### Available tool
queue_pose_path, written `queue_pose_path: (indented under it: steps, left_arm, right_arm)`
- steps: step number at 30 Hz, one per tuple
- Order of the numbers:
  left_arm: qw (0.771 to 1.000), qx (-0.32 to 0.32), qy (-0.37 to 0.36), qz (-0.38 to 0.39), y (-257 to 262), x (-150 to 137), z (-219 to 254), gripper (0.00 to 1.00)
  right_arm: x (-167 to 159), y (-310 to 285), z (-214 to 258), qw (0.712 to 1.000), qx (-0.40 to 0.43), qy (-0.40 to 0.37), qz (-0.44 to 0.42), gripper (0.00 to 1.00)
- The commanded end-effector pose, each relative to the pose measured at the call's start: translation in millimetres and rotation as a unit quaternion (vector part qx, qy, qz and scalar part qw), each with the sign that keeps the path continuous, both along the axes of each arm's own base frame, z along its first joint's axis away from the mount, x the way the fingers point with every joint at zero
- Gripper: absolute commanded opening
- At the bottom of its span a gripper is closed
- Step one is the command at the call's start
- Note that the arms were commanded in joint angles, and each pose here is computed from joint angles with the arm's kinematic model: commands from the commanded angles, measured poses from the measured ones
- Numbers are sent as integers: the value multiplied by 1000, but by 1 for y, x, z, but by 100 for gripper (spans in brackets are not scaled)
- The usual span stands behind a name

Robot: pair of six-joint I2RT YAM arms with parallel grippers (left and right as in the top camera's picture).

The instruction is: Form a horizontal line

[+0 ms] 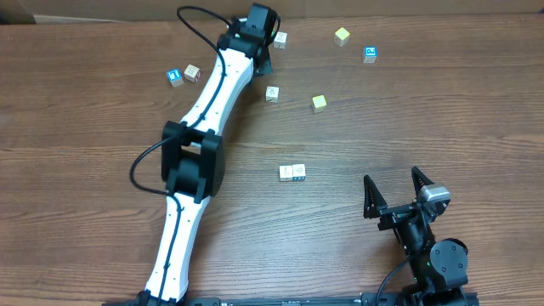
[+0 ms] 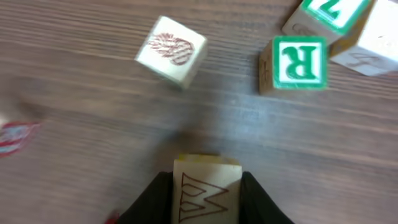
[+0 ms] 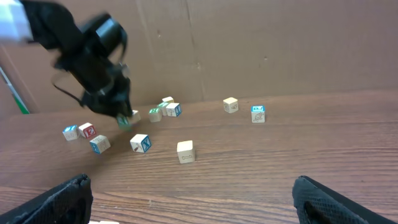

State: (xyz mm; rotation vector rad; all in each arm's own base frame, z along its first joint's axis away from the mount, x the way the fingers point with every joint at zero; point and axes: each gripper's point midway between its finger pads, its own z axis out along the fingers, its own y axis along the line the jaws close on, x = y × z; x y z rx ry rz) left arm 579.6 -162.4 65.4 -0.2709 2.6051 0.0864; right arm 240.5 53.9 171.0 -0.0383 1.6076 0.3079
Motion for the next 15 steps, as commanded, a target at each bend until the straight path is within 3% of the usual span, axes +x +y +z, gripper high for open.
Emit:
queue_pose_path:
  steps: [1,7,15]
  left_arm:
    - [999,-18,-50,-2,4,-13,93,24]
    - [998,-58,-9,-29,2,-67,146,27]
    - [997,-59,45,-34,23,-143,195,30]
  right_arm:
    - [0,1,-1,1000,-2,-4,1,100]
    - [0,1,-1,1000,-2,-4,1,100]
    - [0,1,-1,1000,-2,-4,1,100]
